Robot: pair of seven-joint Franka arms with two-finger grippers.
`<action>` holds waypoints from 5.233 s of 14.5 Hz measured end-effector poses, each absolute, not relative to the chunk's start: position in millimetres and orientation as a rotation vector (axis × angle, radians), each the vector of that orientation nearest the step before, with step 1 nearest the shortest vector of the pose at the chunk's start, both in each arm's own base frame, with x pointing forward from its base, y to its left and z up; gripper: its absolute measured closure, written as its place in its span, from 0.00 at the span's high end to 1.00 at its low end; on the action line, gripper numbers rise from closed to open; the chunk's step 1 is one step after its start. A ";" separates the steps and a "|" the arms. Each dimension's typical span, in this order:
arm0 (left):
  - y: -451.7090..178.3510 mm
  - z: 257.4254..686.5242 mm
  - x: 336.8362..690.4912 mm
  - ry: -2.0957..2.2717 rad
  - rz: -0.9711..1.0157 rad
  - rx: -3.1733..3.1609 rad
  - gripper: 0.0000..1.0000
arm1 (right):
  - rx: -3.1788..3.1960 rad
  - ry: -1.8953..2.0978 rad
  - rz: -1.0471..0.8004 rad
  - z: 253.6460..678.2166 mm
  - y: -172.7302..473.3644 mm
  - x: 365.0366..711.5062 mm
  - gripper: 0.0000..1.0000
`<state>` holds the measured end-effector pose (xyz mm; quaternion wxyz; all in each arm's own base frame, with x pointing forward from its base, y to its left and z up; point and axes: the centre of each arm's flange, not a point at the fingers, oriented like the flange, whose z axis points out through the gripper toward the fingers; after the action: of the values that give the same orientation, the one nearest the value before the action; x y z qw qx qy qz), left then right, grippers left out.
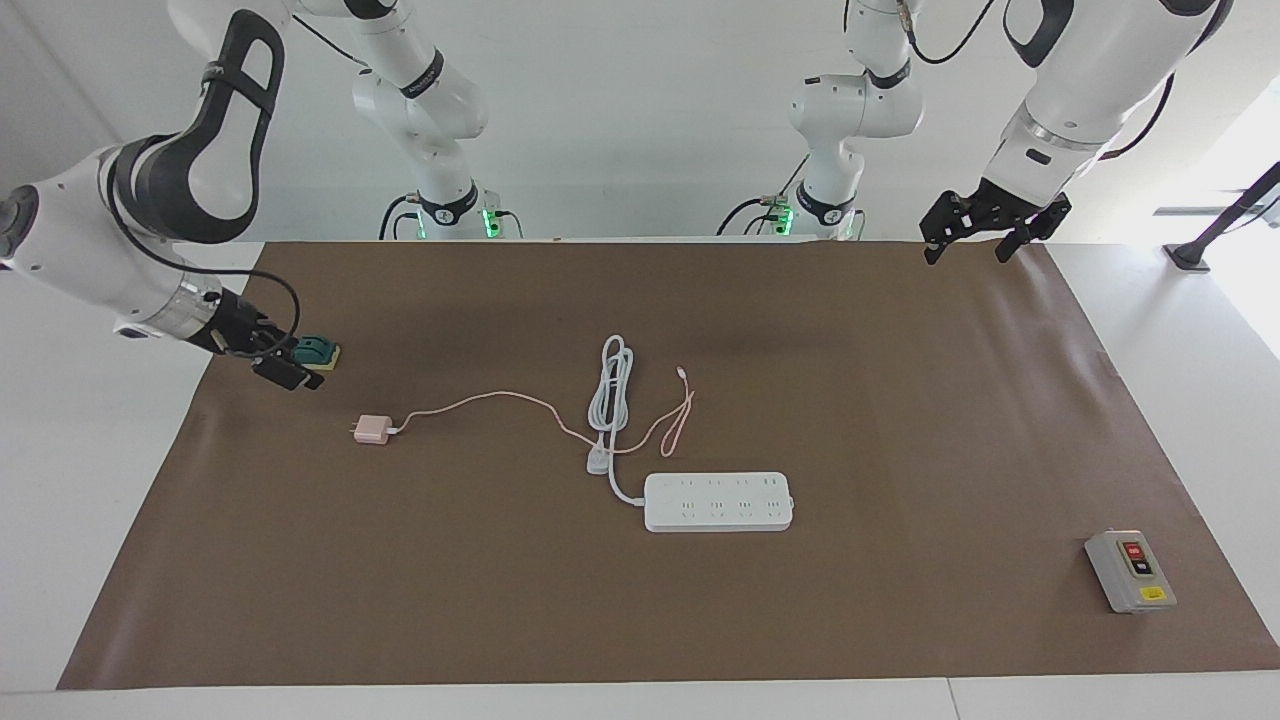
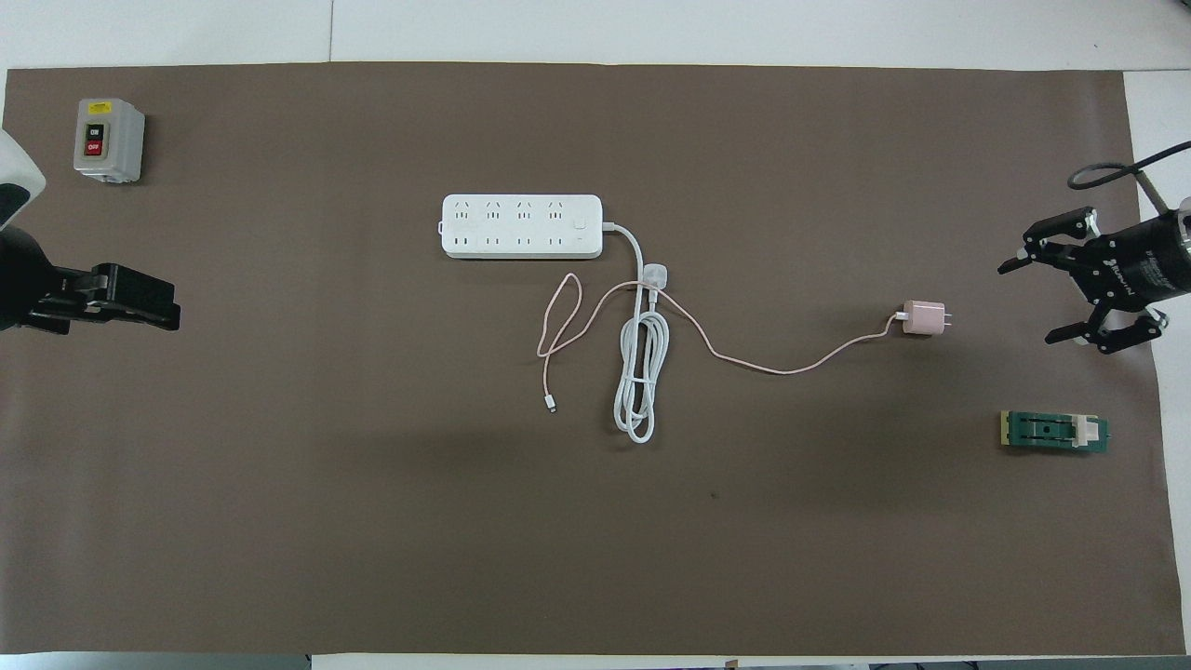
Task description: Plug charger into power strip
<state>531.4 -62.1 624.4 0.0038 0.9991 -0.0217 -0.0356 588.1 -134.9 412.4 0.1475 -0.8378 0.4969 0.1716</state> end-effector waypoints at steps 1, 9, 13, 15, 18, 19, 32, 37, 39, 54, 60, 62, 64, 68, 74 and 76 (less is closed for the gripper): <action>-59.2 624.7 535.4 -0.058 -0.108 3.131 1.00 | -2.298 1.526 0.543 393.7 -135.9 592.8 1.00; -108.6 575.6 583.8 -0.161 -0.218 3.048 1.00 | -1.911 1.761 0.759 291.0 -160.8 595.8 1.00; -129.8 560.3 591.3 -0.193 -0.266 2.831 1.00 | -1.875 1.751 0.794 257.0 -150.9 578.2 1.00; -131.8 544.3 603.6 -0.198 -0.271 2.684 1.00 | -1.883 1.731 0.798 240.3 -148.1 567.0 1.00; -140.0 520.3 626.7 -0.192 -0.217 2.420 1.00 | -1.887 1.726 0.789 238.1 -148.0 565.2 1.00; -148.0 511.8 631.9 -0.168 -0.211 2.329 1.00 | -1.882 1.728 0.782 238.7 -148.3 565.9 1.00; -241.4 371.3 622.1 -0.106 -0.131 1.646 1.00 | -1.844 1.709 0.690 240.7 -152.9 563.0 0.65; -255.6 339.8 605.3 -0.020 -0.160 1.575 1.00 | -1.836 1.709 0.678 242.7 -153.4 563.6 0.49; -263.4 335.8 601.7 -0.001 -0.168 1.553 1.00 | -1.837 1.705 0.683 243.2 -152.3 564.1 0.49; -291.8 310.9 594.1 0.021 -0.146 1.521 1.00 | -1.909 1.690 0.628 430.8 167.8 638.0 0.49; -285.5 307.7 598.9 0.024 -0.094 1.549 1.00 | -1.930 1.661 0.587 433.0 243.1 627.0 0.49; -281.3 305.3 602.0 0.016 -0.048 1.569 1.00 | -1.935 1.654 0.583 427.7 260.0 627.0 0.49; -279.2 303.9 603.7 0.020 -0.029 1.583 1.00 | -1.924 1.666 0.594 427.3 282.3 629.4 0.49; -278.8 302.0 604.3 0.039 -0.016 1.588 1.00 | -1.914 1.672 0.596 421.6 303.0 635.2 0.49; -277.4 304.1 594.4 0.052 -0.022 1.582 1.00 | -1.895 1.682 0.586 422.8 302.2 645.7 0.49; -276.7 304.2 592.5 0.055 -0.022 1.581 1.00 | -1.895 1.676 0.584 424.5 304.6 646.9 0.49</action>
<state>592.5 -276.7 304.2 0.7030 0.7106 0.0247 -0.0100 646.9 304.6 424.5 0.2693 -0.7030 0.6215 0.2166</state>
